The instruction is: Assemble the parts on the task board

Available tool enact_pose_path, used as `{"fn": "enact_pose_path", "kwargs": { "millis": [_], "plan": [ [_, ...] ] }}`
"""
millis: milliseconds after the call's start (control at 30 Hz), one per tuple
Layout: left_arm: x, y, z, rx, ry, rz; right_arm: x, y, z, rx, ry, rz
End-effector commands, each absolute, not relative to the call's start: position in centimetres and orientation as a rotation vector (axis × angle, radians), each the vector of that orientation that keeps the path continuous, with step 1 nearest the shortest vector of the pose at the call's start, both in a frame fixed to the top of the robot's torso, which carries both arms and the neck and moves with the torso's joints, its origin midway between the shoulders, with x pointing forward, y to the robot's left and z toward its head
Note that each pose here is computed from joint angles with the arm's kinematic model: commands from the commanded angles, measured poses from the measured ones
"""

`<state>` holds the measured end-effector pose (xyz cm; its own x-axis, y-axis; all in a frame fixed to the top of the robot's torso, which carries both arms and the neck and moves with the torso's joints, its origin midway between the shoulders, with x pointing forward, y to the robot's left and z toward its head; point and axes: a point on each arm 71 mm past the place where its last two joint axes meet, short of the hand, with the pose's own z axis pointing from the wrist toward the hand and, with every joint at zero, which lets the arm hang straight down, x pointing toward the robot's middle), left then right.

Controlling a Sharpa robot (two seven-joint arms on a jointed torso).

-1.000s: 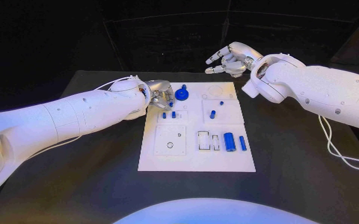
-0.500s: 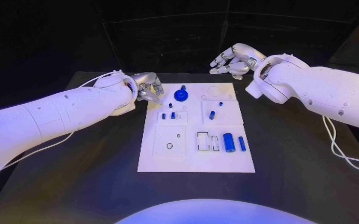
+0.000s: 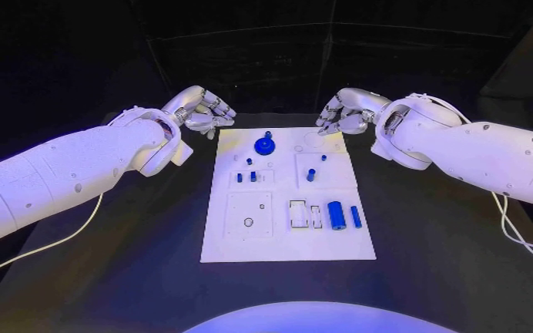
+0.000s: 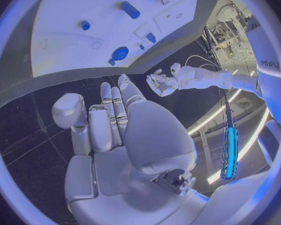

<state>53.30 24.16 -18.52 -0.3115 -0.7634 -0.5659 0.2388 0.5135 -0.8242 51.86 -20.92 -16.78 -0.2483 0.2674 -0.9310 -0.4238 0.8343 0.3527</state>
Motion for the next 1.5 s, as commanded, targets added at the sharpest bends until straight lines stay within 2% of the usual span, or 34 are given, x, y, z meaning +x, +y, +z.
{"fn": "enact_pose_path", "kwargs": {
  "millis": [33, 167, 400, 933, 1500],
  "plan": [
    [52.7, 24.0, -17.3, -0.713, 1.383, -1.430, 51.8, -21.3, -17.4, -0.282, 1.698, 0.418],
    [52.1, 23.8, -17.1, -0.792, 1.336, -1.538, 51.2, -21.4, -18.7, -0.319, 1.726, 0.368],
    [51.6, 23.4, -17.3, -0.865, 1.295, -1.598, 50.3, -20.8, -20.1, -0.357, 1.739, 0.361],
    [51.6, 23.5, -17.5, -0.899, 1.285, -1.601, 50.3, -19.6, -21.8, -0.373, 1.760, 0.399],
    [51.7, 23.5, -17.7, -0.910, 1.292, -1.590, 50.5, -18.8, -23.5, -0.394, 1.847, 0.414]
  ]
}}
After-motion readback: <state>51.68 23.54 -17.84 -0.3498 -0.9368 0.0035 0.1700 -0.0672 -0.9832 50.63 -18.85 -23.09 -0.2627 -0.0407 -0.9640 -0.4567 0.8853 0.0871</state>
